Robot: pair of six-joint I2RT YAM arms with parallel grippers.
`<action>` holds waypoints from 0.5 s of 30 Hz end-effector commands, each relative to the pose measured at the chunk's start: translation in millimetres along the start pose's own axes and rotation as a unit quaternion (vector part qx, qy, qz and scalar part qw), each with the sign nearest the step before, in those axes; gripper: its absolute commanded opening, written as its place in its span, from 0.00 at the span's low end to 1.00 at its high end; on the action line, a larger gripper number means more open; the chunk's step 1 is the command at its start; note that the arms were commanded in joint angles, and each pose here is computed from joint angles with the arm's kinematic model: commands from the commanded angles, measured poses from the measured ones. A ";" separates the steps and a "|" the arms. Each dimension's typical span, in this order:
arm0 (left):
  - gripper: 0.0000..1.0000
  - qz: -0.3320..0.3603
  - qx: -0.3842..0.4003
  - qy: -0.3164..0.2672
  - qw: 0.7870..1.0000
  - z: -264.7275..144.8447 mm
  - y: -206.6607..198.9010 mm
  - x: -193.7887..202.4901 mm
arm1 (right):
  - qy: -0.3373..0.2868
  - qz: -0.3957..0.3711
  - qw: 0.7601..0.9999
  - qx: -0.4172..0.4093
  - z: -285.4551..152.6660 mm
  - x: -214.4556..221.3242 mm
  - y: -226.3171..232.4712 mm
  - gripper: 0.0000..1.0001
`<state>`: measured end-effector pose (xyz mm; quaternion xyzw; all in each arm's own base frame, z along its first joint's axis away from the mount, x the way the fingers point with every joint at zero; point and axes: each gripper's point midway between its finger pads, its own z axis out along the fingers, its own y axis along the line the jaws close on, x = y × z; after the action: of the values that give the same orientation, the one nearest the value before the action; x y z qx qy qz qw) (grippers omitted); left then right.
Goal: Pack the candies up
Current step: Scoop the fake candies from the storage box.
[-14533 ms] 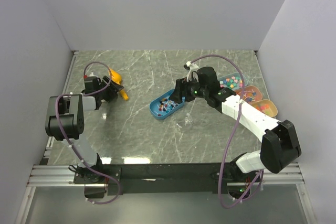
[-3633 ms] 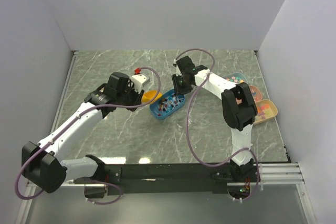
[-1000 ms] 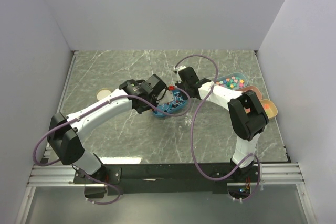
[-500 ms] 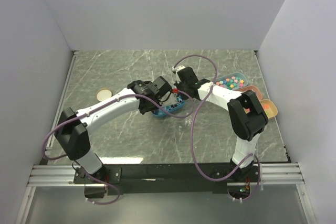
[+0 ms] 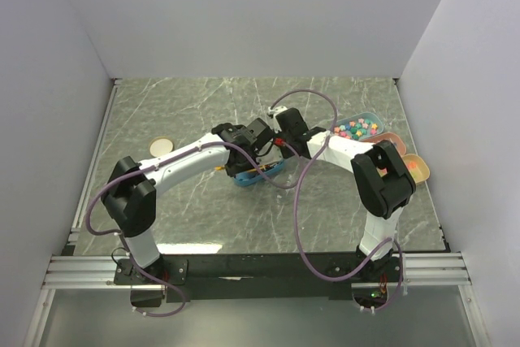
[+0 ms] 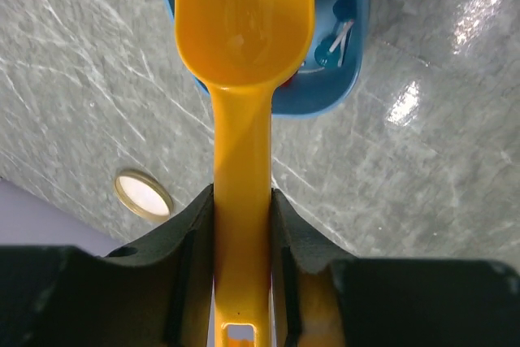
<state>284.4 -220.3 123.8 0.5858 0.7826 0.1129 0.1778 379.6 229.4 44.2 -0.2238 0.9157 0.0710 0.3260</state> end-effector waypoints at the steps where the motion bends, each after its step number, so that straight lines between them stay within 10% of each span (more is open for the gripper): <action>1: 0.01 0.001 0.018 -0.038 0.999 5.6 -4.2 -23.6 | -0.061 0.007 0.998 -0.027 -17.2 -32.0 13.3 0.00; 15: 0.01 -0.021 0.057 -0.107 0.992 32.8 -20.5 -60.3 | -0.070 0.038 0.995 -0.065 -17.3 -31.7 27.2 0.00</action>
<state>295.3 -253.0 106.2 0.5873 0.7802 0.0624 0.2060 379.5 231.7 44.2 -0.2064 0.9148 0.1032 0.3315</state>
